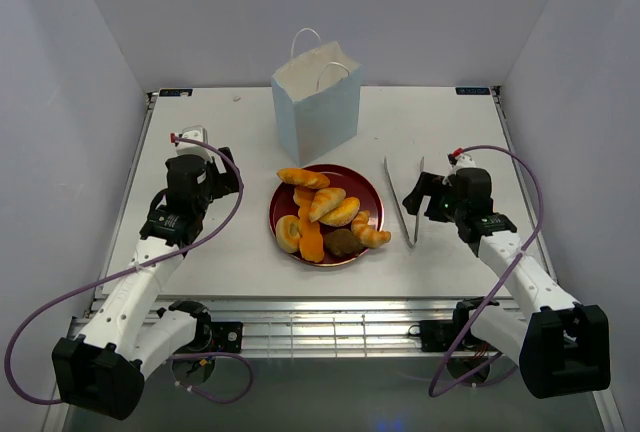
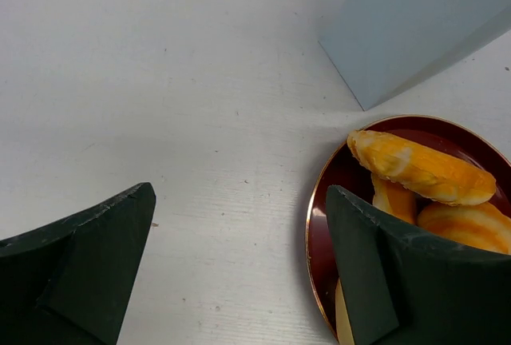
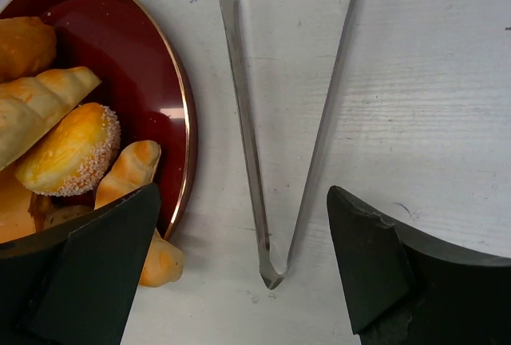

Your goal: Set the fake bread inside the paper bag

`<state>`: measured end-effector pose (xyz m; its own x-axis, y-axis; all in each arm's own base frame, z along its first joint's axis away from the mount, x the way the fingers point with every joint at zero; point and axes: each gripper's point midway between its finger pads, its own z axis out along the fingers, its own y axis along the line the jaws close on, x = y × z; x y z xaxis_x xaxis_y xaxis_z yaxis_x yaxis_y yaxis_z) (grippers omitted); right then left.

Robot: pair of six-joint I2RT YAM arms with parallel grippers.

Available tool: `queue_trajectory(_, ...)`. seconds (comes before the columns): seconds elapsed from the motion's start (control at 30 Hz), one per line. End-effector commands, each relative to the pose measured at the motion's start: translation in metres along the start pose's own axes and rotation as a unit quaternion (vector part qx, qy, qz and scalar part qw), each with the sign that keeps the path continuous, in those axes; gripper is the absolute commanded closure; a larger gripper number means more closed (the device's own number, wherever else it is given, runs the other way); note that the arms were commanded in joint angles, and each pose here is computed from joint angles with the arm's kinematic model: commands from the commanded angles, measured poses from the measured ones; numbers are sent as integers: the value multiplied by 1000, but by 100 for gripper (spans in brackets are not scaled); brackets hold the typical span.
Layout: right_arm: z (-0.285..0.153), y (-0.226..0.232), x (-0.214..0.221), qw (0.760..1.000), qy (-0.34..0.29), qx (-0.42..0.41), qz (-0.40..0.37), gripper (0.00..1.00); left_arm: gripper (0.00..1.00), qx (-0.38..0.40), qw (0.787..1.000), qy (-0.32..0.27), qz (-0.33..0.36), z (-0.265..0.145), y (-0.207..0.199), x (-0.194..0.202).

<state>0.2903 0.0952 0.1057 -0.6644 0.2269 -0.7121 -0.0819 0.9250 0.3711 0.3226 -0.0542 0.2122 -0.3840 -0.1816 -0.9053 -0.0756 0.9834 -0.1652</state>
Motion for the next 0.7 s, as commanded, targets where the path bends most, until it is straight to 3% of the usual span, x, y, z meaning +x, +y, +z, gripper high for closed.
queue_trajectory(0.0, -3, 13, -16, 999, -39, -32, -6, 10, 2, 12, 1000, -15, 2, -3, -6, -12)
queue_trajectory(0.2, -6, -3, -17, 999, -43, 10, -33, 10, 2, 26, 1000, -13, 3, -4, -11, -12)
queue_trajectory(0.4, -9, 0, -14, 997, -48, -7, -58, 10, 2, 42, 999, -16, -1, -7, -16, -15)
queue_trajectory(0.67, 8, -4, -2, 995, -5, 22, -94, 10, 2, 56, 998, -17, -3, -10, -21, -16)
